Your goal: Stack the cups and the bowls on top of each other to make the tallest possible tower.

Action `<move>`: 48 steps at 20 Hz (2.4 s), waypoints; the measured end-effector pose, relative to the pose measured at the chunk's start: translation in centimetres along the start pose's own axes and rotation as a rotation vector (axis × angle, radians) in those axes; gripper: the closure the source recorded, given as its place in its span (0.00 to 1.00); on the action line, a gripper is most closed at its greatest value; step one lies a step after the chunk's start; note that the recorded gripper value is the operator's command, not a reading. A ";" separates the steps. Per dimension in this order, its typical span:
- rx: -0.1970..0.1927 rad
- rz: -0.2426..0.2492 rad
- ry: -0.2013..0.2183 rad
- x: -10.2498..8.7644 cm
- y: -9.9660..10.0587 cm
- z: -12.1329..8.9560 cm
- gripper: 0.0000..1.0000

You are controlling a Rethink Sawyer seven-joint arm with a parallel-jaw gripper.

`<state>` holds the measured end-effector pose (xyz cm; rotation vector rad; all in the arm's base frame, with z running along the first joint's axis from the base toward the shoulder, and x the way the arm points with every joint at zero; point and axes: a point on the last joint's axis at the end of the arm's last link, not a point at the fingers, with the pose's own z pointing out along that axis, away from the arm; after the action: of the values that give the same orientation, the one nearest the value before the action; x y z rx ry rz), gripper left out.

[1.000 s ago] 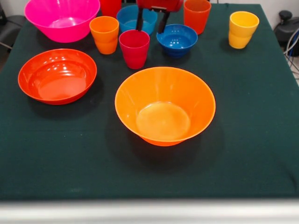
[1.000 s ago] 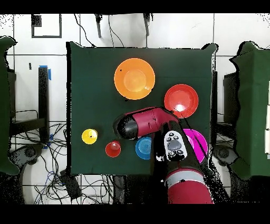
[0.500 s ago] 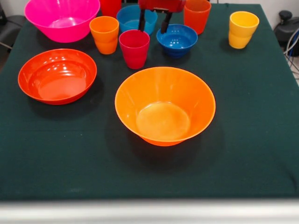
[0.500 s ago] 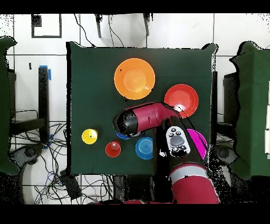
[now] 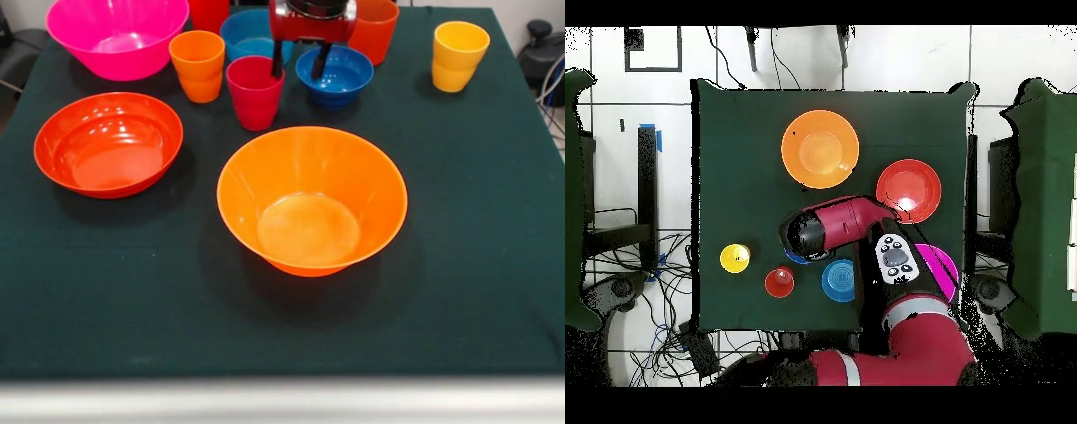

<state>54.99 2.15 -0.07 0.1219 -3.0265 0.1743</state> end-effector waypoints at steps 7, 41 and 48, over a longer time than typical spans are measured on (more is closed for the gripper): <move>0.009 -0.043 0.002 0.9 0.2 1.6 0.00; 0.032 -0.039 -0.007 -1.3 -1.2 -1.2 1.00; 0.048 -0.006 0.036 -2.1 -1.8 -5.1 1.00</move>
<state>57.74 1.14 4.95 0.1302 -2.9866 0.2457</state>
